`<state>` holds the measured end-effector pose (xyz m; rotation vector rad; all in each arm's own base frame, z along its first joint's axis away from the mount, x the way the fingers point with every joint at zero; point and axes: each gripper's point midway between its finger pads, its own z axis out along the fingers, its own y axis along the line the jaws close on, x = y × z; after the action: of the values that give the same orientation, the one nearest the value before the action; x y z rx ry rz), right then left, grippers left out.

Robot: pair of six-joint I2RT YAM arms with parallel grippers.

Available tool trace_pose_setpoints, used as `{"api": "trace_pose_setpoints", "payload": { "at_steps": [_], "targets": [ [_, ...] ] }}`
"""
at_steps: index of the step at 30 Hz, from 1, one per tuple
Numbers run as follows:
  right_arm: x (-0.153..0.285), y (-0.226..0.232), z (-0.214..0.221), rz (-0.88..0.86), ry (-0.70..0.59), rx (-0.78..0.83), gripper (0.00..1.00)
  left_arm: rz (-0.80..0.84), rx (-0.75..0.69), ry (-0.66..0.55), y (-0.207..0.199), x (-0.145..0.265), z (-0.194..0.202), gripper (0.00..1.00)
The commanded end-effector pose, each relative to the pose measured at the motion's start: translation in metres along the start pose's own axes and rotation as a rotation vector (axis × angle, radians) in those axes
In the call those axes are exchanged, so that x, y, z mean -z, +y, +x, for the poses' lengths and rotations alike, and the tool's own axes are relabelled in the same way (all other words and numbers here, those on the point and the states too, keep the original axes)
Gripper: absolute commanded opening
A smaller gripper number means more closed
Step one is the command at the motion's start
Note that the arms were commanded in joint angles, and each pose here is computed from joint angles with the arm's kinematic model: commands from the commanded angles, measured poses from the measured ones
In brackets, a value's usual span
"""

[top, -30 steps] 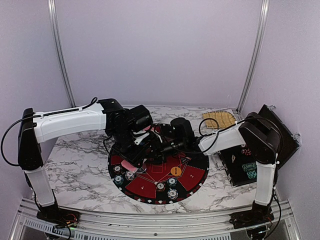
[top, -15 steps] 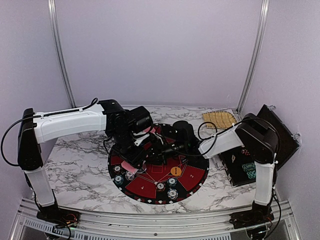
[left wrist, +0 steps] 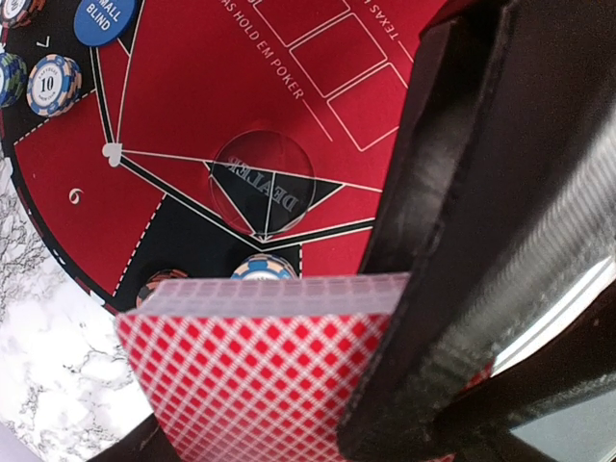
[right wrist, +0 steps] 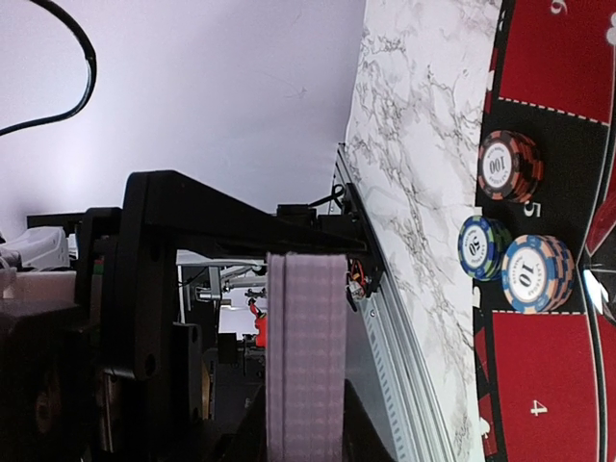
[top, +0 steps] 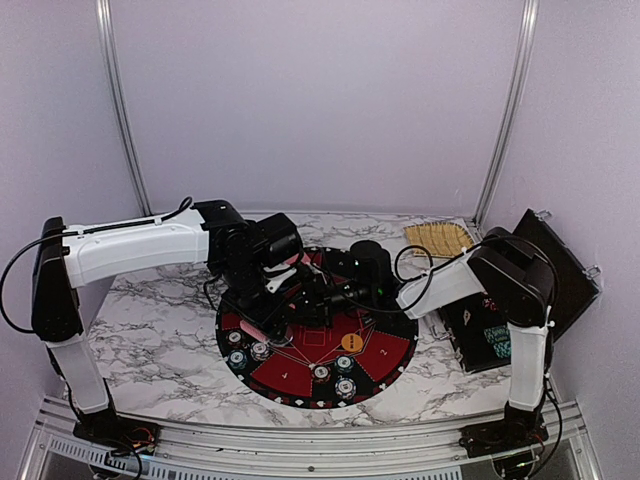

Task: Distribute texas hold em gaming equipment
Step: Pass from the left arm to the right, then pass from the right arm to the left

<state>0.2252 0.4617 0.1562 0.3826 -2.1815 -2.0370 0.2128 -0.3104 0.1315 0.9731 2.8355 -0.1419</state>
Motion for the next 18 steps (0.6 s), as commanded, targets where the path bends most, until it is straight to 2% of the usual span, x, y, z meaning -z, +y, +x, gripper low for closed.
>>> {"api": "trace_pose_setpoints", "payload": {
  "at_steps": [1,3,9,18],
  "targets": [
    [0.0015,0.0202,-0.0042,-0.050,-0.005,0.054,0.00,0.005,-0.005,-0.014,-0.0003,0.0072,0.0031,0.85],
    [0.0017,0.0196,-0.0041,-0.048,-0.008,0.053,0.00,0.006,-0.004,-0.018,-0.0005,0.0074,0.0021,0.84],
    [0.0027,0.0192,-0.0043,-0.050,-0.014,0.051,0.00,0.008,-0.002,-0.019,-0.0010,0.0060,0.0014,0.72],
    [0.0079,0.0143,-0.0065,-0.029,-0.032,0.061,0.00,0.019,-0.004,-0.046,-0.0027,0.0132,-0.0038,0.51]
  ]
}}
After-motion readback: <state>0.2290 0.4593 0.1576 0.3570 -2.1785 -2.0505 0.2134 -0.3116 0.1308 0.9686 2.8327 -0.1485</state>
